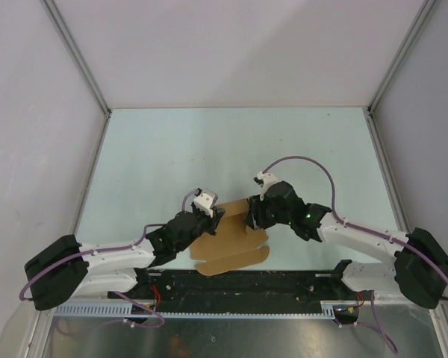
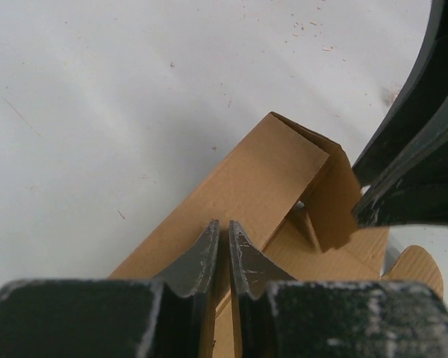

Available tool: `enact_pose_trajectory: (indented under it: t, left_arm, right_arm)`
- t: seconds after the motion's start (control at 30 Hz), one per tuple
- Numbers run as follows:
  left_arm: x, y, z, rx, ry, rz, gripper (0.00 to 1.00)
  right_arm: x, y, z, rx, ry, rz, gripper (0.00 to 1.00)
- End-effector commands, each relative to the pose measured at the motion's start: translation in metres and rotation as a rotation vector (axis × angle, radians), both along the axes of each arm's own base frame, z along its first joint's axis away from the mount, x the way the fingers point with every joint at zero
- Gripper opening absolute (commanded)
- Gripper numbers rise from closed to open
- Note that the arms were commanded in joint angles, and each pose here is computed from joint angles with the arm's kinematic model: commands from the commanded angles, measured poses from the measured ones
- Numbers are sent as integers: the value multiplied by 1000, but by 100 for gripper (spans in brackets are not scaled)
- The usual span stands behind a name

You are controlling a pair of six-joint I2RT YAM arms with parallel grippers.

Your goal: Fold the paper box

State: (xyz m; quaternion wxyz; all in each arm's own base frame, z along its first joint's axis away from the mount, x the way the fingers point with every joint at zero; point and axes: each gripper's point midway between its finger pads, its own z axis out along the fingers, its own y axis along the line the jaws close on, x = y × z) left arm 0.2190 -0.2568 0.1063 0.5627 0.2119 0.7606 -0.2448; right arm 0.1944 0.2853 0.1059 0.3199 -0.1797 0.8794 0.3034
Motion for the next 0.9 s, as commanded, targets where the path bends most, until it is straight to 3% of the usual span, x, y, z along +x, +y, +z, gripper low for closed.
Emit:
enact_pose_trajectory:
  t: [0.0,0.23,0.4,0.63,0.87]
  left_arm:
    - [-2,2,-4,2,4,-6,14]
    - [-2,2,-1,-5,0,-7,14]
    - [-2,2,-1,-3,-1,-6,14]
    - [-2,2,0,-5,-3,-8,14]
    - [-1,1,1,-4,-6,-10,14]
  right_arm:
    - [9,-11,34,99,-96,2,46]
    - [20,-54,39,73,-152,-79,48]
    - [23,-75,10,-14,-129,-98,49]
    - [8,-63,-14,-48,-167,46,52]
    - [9,-49,-21,-51,-235,79,58]
